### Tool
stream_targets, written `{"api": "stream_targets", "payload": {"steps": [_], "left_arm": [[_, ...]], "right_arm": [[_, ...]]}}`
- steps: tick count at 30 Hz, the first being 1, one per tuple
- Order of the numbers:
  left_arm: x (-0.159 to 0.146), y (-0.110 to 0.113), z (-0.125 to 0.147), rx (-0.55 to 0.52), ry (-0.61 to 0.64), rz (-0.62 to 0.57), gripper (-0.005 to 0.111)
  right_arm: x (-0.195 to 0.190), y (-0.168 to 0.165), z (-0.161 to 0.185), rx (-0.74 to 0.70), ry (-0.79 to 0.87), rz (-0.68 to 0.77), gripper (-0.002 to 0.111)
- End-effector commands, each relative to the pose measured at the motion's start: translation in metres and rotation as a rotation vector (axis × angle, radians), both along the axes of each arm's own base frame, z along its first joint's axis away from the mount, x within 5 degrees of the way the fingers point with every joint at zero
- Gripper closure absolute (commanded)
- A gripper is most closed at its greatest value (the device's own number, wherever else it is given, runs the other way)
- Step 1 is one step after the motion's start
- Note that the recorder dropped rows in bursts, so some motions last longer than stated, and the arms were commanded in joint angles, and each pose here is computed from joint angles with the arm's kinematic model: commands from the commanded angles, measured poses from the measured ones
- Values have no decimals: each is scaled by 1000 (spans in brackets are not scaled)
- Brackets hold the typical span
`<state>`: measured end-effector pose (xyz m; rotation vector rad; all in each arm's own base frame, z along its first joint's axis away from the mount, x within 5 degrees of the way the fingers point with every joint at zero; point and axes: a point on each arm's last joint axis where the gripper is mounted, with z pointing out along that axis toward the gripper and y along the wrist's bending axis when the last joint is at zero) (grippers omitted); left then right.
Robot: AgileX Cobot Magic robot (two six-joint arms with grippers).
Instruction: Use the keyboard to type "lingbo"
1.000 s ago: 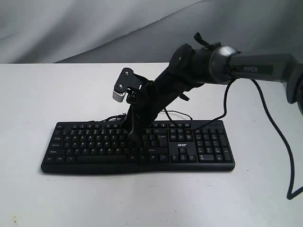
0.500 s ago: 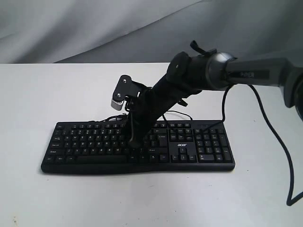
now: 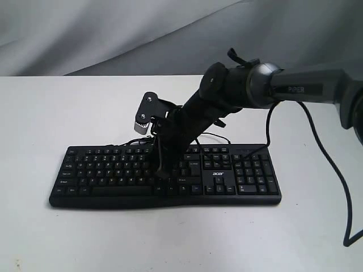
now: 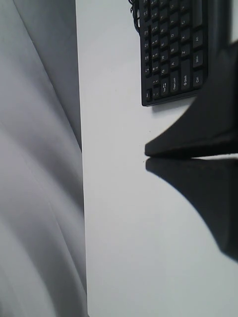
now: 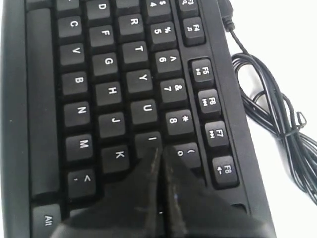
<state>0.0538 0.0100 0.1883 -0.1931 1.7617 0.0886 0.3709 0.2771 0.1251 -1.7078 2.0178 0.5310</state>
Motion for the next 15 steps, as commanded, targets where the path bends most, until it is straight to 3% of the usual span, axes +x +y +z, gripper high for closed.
{"api": "stream_targets", "payload": {"steps": [1, 15], "left_arm": [[0, 0, -1, -11, -5, 2, 106], [0, 0, -1, -11, -5, 2, 106]], "right_arm": [[-3, 0, 0, -2, 14, 8, 108], [-3, 0, -13, -17, 39, 9, 108]]}}
